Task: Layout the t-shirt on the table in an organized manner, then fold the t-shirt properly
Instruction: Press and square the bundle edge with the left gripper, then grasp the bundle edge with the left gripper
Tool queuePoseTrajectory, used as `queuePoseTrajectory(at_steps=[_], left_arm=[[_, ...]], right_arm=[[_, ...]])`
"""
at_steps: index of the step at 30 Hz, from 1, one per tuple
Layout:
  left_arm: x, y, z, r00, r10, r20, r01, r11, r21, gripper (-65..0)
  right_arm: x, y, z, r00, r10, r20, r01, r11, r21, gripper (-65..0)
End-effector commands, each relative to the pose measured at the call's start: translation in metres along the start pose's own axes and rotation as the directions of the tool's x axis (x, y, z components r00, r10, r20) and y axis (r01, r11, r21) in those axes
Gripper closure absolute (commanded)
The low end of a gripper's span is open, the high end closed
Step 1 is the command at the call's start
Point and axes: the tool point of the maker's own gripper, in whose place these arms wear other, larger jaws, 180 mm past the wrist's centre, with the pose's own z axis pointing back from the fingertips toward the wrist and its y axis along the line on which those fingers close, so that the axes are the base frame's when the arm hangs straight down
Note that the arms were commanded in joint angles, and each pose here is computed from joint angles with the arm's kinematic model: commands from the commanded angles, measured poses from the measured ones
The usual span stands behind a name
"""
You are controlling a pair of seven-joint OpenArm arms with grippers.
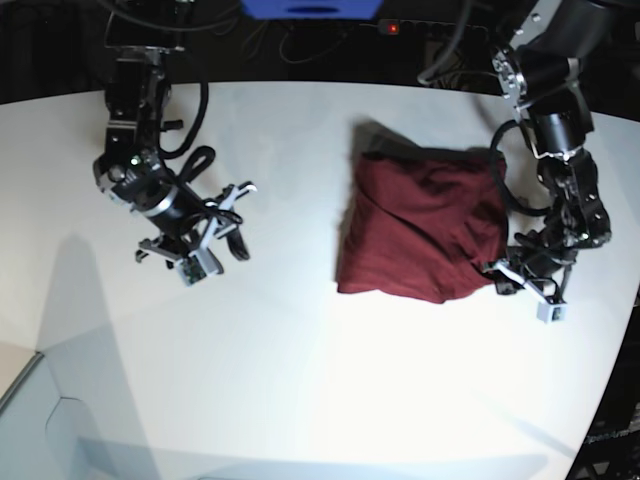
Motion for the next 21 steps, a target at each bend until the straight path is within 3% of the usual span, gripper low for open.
queuePoseTrajectory(at_steps=[1, 6, 8, 16, 21], left_arm=[[0.031, 0.002, 0.002, 0.997, -0.004, 0.075, 0.005, 1.0, -0.004, -7.9], [0.028, 0.004, 0.002, 0.998, 0.009, 0.068, -0.008, 1.0, -0.012, -34.0], [0.03, 0.005, 0.005, 0.998, -0.003, 0.057, 0.003, 1.0, -0.007, -40.9], [0.056, 0.008, 0.063, 0.987, -0.137, 0.087, 0.134, 0.99, 0.031, -42.9], [0.046, -0.005, 0.108, 0.984, -0.124, 0.124, 0.124, 0.992, 0.014, -42.9]], right_arm=[[0.02, -0.002, 0.001, 0.998, 0.004, 0.069, -0.004, 1.0, 0.001, -25.2], [0.022, -0.003, 0.001, 0.997, 0.005, 0.072, -0.005, 1.0, 0.0, -25.2], [0.022, -0.002, 0.001, 0.997, 0.004, 0.073, -0.004, 1.0, 0.0, -25.3], [0.009, 0.004, 0.003, 0.999, -0.011, 0.048, 0.011, 1.0, 0.011, -25.6], [0.003, 0.007, 0.003, 0.999, -0.017, 0.036, 0.017, 1.0, 0.015, -25.6]])
